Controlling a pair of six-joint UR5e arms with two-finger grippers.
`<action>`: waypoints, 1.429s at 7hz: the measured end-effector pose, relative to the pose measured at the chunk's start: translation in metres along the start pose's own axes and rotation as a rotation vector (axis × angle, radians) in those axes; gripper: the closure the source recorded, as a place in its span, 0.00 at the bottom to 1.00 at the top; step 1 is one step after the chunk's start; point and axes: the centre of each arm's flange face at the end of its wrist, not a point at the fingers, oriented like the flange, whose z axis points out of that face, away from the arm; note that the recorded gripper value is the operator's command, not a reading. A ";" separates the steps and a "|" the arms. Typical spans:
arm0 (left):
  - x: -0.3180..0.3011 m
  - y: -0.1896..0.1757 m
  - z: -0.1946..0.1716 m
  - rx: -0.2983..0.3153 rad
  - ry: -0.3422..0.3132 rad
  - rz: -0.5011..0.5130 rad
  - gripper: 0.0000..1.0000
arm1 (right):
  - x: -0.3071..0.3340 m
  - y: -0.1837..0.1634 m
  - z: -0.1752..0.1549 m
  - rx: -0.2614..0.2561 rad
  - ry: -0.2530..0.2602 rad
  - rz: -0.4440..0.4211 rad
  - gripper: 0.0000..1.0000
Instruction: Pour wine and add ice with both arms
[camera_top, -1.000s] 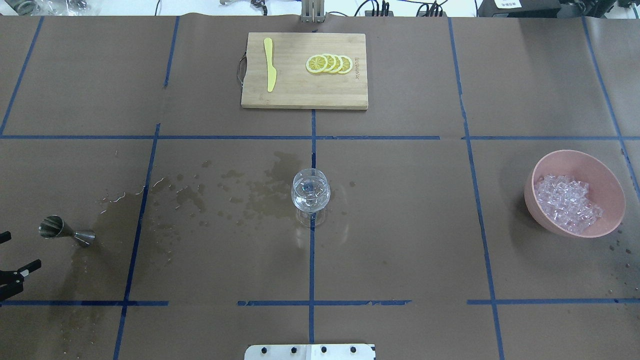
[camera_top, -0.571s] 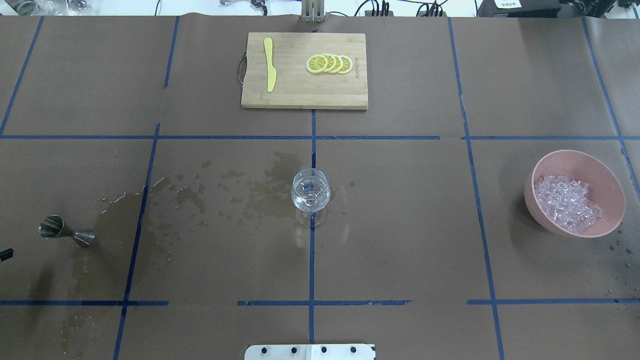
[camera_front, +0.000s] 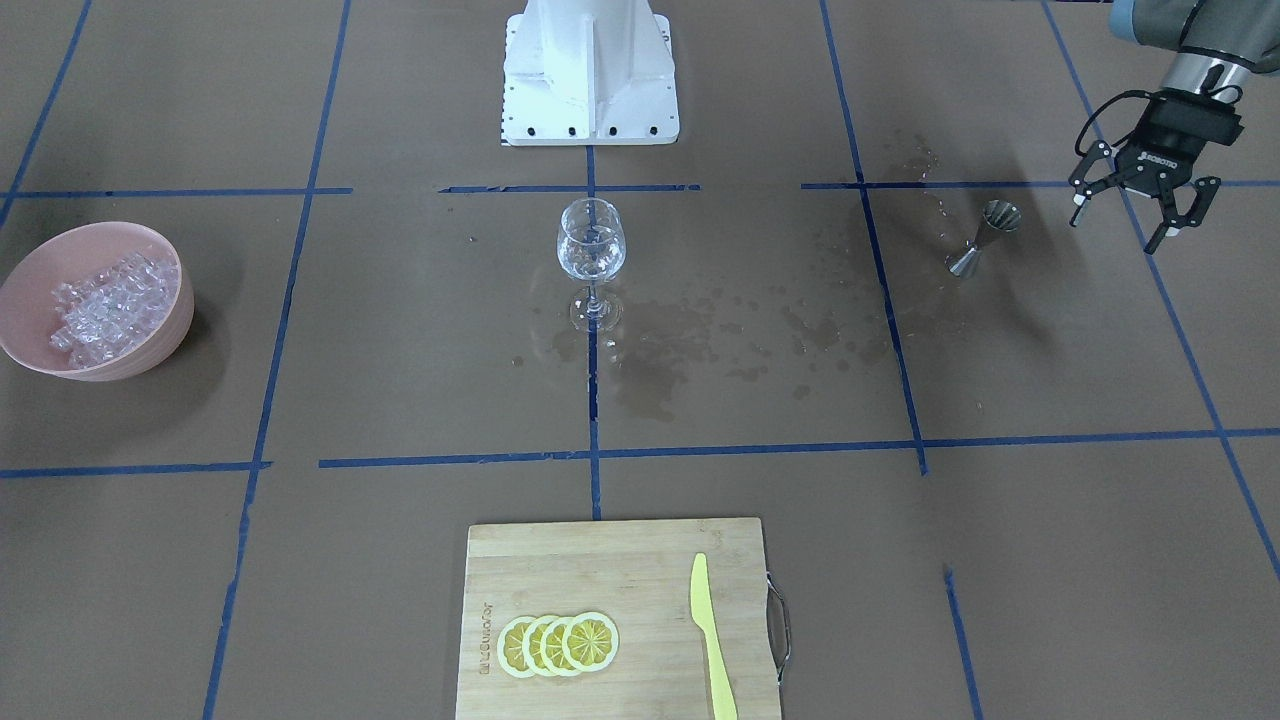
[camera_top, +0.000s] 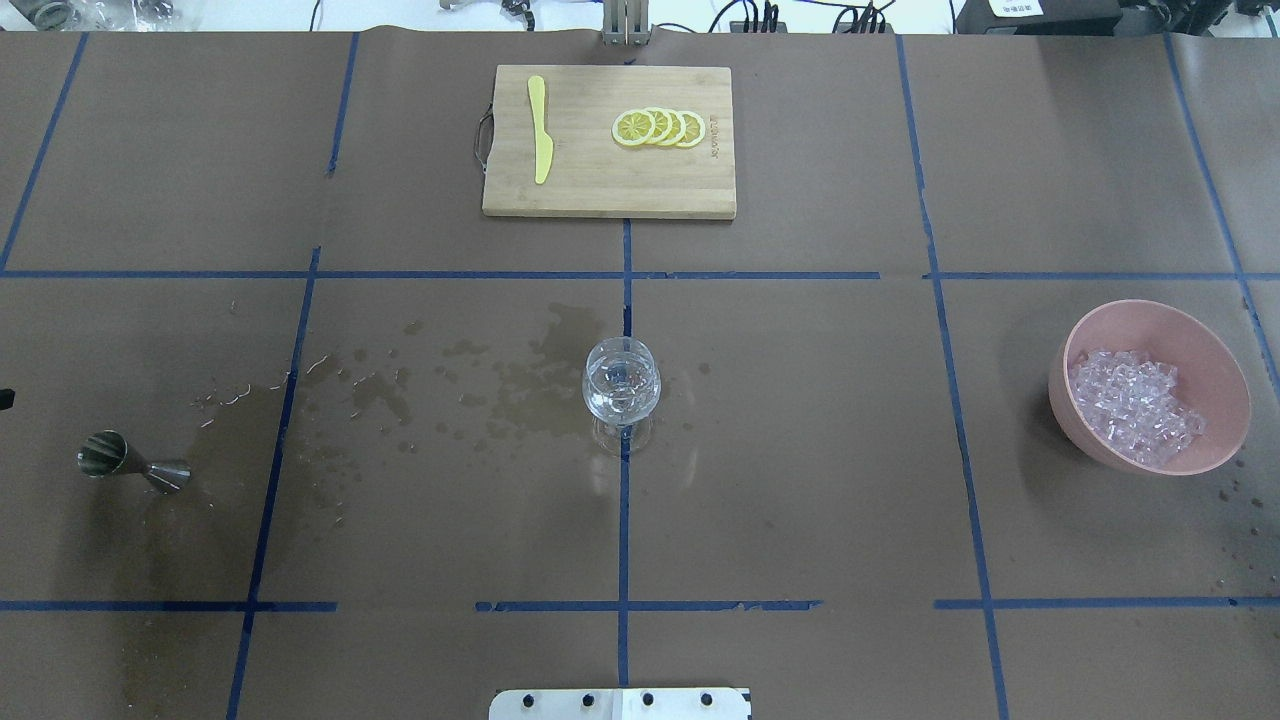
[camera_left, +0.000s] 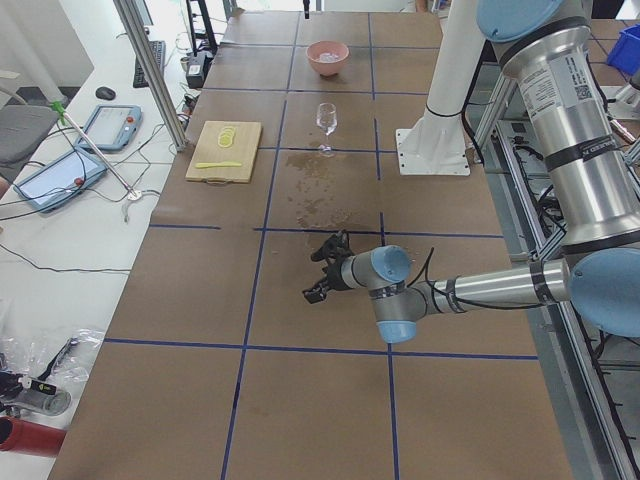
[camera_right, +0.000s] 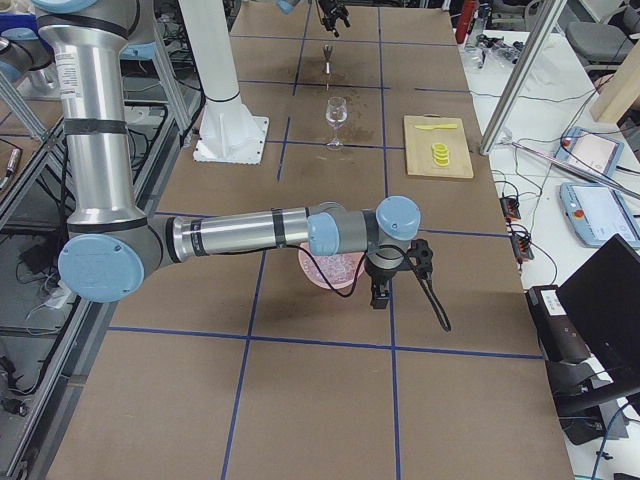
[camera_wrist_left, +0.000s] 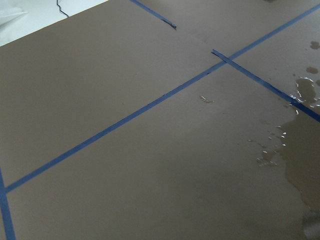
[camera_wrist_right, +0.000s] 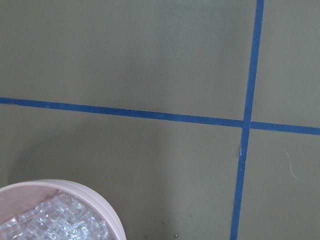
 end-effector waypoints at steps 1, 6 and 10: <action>-0.018 -0.029 -0.003 -0.030 0.034 -0.049 0.00 | -0.006 0.001 -0.002 0.003 -0.013 0.001 0.00; -0.027 -0.134 -0.032 -0.215 0.078 -0.420 0.00 | -0.131 0.035 0.025 -0.021 -0.082 -0.022 0.00; -0.020 -0.135 -0.033 -0.211 0.068 -0.529 0.00 | -0.129 0.073 0.091 0.027 -0.007 0.032 0.02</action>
